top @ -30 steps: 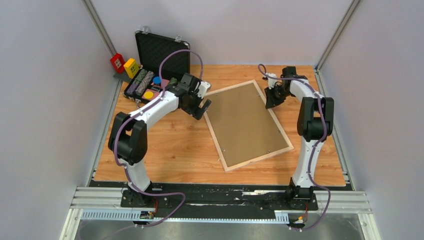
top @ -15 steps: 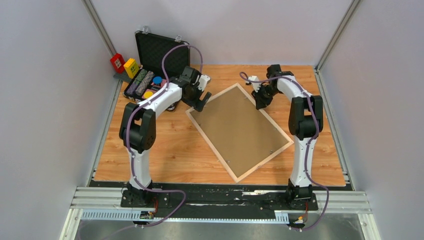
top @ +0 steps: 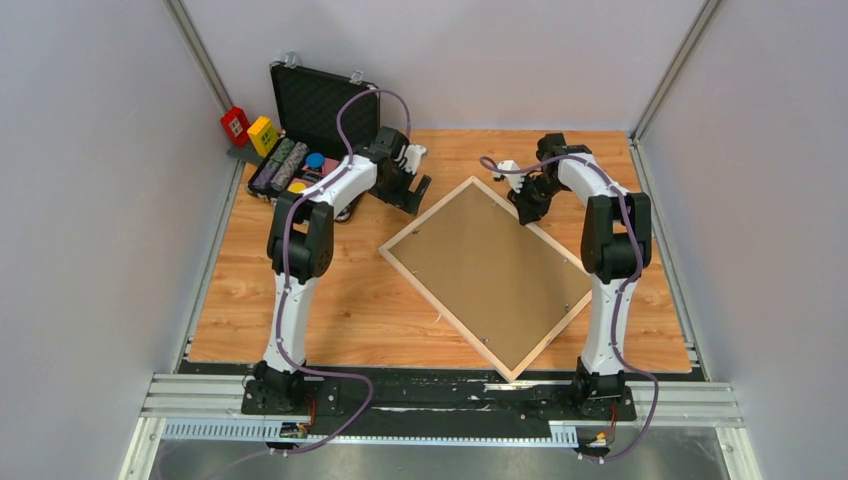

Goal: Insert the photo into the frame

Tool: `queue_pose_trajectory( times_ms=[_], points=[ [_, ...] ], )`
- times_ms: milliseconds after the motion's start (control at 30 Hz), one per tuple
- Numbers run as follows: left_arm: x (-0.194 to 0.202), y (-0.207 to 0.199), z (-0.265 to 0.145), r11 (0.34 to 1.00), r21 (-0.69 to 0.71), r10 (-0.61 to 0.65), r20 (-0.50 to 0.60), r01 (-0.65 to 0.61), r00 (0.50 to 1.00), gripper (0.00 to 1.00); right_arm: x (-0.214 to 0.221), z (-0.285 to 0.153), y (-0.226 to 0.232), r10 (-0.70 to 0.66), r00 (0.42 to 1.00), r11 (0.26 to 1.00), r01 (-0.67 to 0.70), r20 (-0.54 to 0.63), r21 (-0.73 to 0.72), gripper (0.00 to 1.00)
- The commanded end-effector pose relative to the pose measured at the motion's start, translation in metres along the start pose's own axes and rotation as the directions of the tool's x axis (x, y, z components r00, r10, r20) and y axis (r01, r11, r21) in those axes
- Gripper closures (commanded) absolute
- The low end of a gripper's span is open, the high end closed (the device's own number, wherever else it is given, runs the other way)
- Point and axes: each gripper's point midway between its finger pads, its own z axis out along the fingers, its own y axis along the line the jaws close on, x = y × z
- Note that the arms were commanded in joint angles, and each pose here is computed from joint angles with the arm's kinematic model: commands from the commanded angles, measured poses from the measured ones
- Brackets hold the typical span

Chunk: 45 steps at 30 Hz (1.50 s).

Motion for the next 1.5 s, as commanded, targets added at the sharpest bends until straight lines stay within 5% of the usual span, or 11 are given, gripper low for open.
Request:
queue_pose_trajectory(
  times_ms=[0, 633, 1033, 1300, 1467],
  points=[
    [-0.016, -0.015, -0.016, 0.997, 0.077, -0.015, 0.036, 0.012, 0.999, 0.01, 0.004, 0.009, 0.001, -0.071, 0.997, 0.997, 0.071, -0.006, -0.033, 1.00],
    [0.016, -0.040, -0.041, 0.969, 0.214, 0.120, 0.019, -0.122, 0.993, 0.10, -0.010, 0.008, 0.005, 0.046, 0.996, 0.999, -0.046, 0.070, -0.007, 0.98],
    [0.026, -0.053, -0.036, 0.958, 0.275, 0.081, 0.003, -0.079, 0.997, 0.17, -0.005, -0.009, 0.000, 0.294, 0.948, 0.954, -0.298, 0.119, 0.021, 0.48],
    [0.028, -0.054, -0.043, 0.963, 0.262, 0.057, 0.012, -0.058, 0.998, 0.14, 0.029, -0.040, 0.007, 0.476, 0.861, 0.865, -0.495, 0.182, 0.078, 0.41],
    [0.031, -0.053, -0.044, 0.965, 0.255, 0.055, 0.007, -0.055, 0.998, 0.12, 0.041, -0.041, 0.018, 0.516, 0.833, 0.833, -0.542, 0.200, 0.110, 0.47]
  ],
)
